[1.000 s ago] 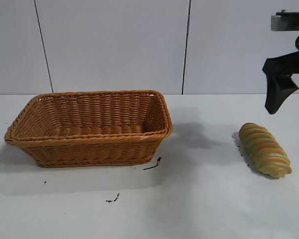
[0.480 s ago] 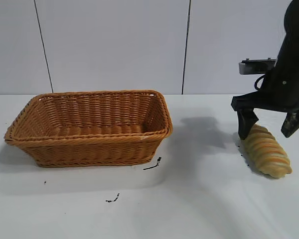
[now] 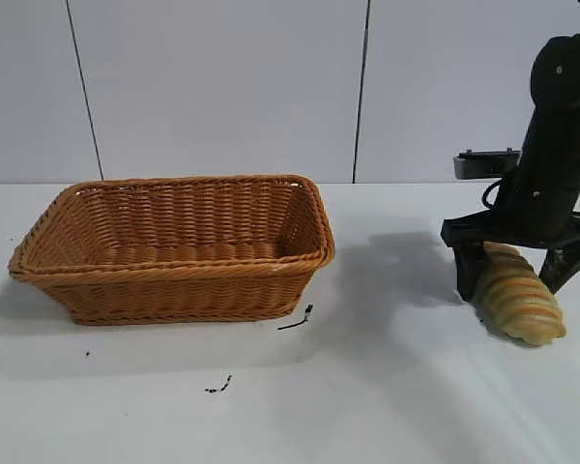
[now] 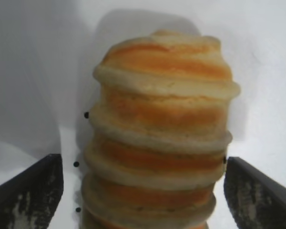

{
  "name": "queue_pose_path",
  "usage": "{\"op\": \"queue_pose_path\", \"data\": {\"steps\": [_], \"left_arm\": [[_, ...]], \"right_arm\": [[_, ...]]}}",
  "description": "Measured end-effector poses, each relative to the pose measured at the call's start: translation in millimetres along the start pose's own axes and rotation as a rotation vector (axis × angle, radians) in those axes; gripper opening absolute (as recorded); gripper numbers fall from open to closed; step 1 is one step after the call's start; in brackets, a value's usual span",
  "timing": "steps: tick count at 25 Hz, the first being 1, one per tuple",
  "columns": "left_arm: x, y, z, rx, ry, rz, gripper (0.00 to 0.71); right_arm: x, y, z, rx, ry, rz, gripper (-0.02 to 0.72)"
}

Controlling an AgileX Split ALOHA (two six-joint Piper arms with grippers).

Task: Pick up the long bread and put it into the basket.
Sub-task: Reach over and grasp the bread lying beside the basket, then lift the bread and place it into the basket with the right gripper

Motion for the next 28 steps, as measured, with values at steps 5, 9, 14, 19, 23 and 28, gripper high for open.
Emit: {"op": "queue_pose_path", "data": {"steps": [5,9,14,19,23,28], "left_arm": [[0.0,0.0,0.0,0.000,0.000,0.000,0.696],[0.0,0.0,0.0,0.000,0.000,0.000,0.696],[0.0,0.0,0.0,0.000,0.000,0.000,0.696],[0.0,0.0,0.0,0.000,0.000,0.000,0.696],[0.0,0.0,0.0,0.000,0.000,0.000,0.696],[0.0,0.0,0.0,0.000,0.000,0.000,0.696]], "right_arm": [[-2.6,-10.9,23.9,-0.010,0.007,0.007,0.148],[-6.3,-32.4,82.7,-0.098,0.022,0.029,0.137],[1.7,-54.4,147.5,-0.168,0.036,0.089,0.135],[33.3,-75.6,183.6,-0.262,0.034,0.197,0.135],[67.2,-93.9,192.2,-0.298,0.027,0.330,0.134],[131.5,-114.1,184.9,-0.360,0.005,0.563,0.134]]}}
Point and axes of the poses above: a point on each arm's last joint axis where the gripper is mounted, z pointing back along that axis away from the gripper, x along the wrist's bending axis when the last joint is at zero, y = z × x, the point moved 3 cm from there along -z, pointing out along that axis toward the gripper, and after that the axes turned 11 degrees about z, right-handed, at the moved point
